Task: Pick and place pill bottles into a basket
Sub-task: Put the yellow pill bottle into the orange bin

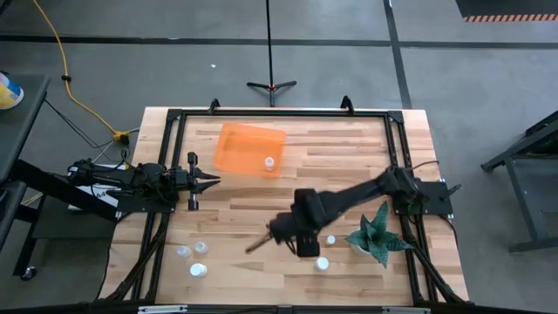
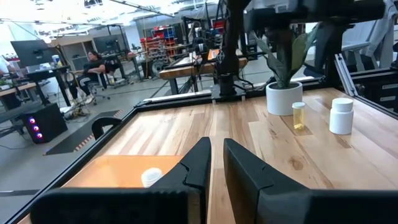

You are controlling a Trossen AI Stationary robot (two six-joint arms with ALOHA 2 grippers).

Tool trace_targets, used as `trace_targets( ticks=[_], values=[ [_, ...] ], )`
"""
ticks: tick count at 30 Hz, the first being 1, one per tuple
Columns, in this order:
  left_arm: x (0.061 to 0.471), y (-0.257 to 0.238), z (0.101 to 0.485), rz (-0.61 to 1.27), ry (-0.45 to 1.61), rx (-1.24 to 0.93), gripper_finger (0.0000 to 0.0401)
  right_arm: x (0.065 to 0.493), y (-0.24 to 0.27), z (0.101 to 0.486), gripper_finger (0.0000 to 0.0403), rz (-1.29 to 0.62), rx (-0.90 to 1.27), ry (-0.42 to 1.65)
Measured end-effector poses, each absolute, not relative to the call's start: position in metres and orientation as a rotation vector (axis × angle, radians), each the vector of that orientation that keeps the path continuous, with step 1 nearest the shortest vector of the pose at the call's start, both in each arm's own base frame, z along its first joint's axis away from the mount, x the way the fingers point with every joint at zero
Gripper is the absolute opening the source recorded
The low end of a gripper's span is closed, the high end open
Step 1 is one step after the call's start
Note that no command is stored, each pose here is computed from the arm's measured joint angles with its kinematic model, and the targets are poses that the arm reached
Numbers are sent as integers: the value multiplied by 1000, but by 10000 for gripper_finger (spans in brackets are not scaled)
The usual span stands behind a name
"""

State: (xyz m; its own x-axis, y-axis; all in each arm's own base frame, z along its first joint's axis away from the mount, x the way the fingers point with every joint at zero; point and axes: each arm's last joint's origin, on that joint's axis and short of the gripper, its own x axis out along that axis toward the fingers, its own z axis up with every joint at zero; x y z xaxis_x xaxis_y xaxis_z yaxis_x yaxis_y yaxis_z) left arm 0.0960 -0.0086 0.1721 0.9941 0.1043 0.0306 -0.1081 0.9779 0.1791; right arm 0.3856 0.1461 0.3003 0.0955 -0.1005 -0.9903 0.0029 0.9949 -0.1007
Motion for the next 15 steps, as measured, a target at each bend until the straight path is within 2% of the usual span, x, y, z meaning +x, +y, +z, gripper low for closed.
trace_targets(
  ticks=[7, 15],
  values=[
    [96, -9, 172, 107, -21, 181, 79, 373, 175, 300, 218, -189, -10, 1435],
    [96, -9, 172, 107, -22, 181, 79, 368, 188, 290, 253, -186, 37, 1484]
  ],
)
